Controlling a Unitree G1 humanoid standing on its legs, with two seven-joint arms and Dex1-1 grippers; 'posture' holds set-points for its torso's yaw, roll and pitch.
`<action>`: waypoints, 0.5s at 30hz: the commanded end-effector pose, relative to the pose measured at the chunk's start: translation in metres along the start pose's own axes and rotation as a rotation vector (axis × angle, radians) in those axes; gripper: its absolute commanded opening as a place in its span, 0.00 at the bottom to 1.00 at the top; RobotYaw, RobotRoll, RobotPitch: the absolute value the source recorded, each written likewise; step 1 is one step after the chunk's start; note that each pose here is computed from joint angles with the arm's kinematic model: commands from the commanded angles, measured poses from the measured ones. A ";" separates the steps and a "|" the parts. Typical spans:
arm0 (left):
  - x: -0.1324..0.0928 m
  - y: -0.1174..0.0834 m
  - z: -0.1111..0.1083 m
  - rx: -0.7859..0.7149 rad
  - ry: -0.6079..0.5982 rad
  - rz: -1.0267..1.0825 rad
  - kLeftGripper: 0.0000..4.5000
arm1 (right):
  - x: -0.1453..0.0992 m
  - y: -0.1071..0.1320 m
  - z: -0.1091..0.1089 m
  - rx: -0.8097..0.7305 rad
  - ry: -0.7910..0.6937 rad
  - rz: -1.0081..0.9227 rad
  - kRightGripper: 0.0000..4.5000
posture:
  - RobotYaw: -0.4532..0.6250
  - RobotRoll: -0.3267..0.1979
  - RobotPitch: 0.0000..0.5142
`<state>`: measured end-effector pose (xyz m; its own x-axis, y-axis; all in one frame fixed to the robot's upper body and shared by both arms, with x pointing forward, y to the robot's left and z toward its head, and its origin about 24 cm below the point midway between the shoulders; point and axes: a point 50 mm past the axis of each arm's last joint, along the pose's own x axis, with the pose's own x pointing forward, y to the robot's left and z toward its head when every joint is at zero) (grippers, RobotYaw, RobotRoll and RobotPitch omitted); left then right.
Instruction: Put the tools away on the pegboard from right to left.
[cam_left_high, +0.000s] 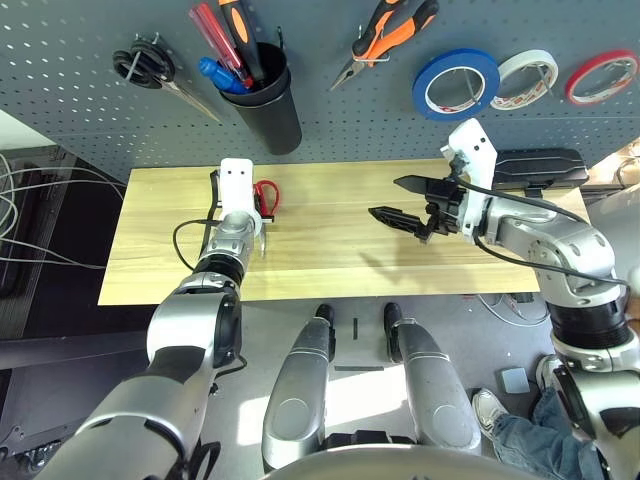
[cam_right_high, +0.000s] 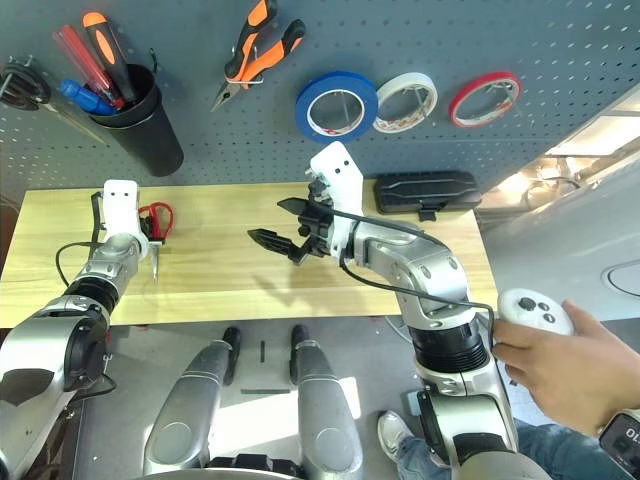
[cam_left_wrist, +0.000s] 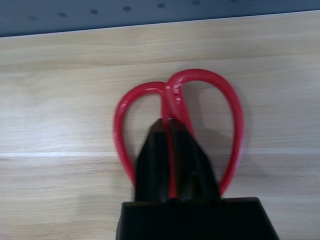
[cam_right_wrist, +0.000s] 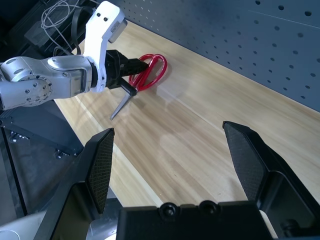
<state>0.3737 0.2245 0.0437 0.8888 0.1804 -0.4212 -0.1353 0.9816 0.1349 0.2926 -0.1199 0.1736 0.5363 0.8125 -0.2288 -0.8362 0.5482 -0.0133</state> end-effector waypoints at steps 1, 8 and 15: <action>-0.007 -0.004 -0.062 -0.048 0.246 -0.025 0.01 | 0.000 0.001 -0.004 0.013 0.001 0.007 1.00 | 0.37 0.62 0.85; -0.004 -0.003 -0.043 -0.061 0.163 -0.012 0.15 | 0.000 -0.002 -0.004 0.014 0.000 0.001 1.00 | 0.38 0.62 0.86; -0.001 -0.005 -0.020 -0.065 0.087 -0.017 0.59 | 0.000 -0.002 -0.005 0.015 0.001 0.009 1.00 | 0.39 0.62 0.87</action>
<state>0.3786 0.2260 0.0539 0.9029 0.1853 -0.3880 -0.1651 0.9826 0.0850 0.2951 -0.1213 0.1727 0.5418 0.8100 -0.2243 -0.8326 0.5538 -0.0115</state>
